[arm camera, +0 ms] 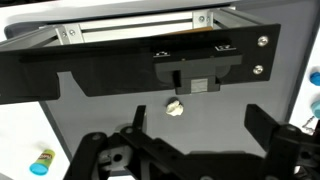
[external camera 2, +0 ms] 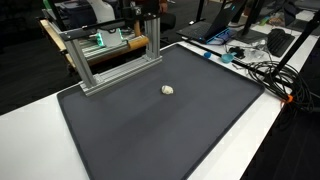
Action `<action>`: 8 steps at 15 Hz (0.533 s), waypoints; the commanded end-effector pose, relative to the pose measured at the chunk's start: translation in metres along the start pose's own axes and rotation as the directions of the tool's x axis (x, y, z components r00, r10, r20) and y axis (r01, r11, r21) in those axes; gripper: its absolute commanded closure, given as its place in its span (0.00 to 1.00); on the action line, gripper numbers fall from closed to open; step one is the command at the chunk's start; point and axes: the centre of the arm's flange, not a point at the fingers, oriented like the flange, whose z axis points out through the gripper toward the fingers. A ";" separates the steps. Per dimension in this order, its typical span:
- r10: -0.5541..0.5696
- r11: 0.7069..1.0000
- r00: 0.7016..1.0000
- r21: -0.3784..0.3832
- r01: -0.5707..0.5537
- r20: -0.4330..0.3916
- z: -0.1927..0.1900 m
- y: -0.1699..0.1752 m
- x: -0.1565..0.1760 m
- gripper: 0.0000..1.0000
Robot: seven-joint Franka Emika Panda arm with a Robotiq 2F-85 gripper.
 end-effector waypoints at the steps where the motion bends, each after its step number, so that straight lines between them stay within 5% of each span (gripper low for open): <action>1: 0.028 0.999 0.998 -0.015 -0.029 -0.060 -0.002 -0.001 -0.013 0.00; 8: 0.009 1.000 1.000 -0.013 -0.009 -0.008 0.018 -0.005 -0.013 0.00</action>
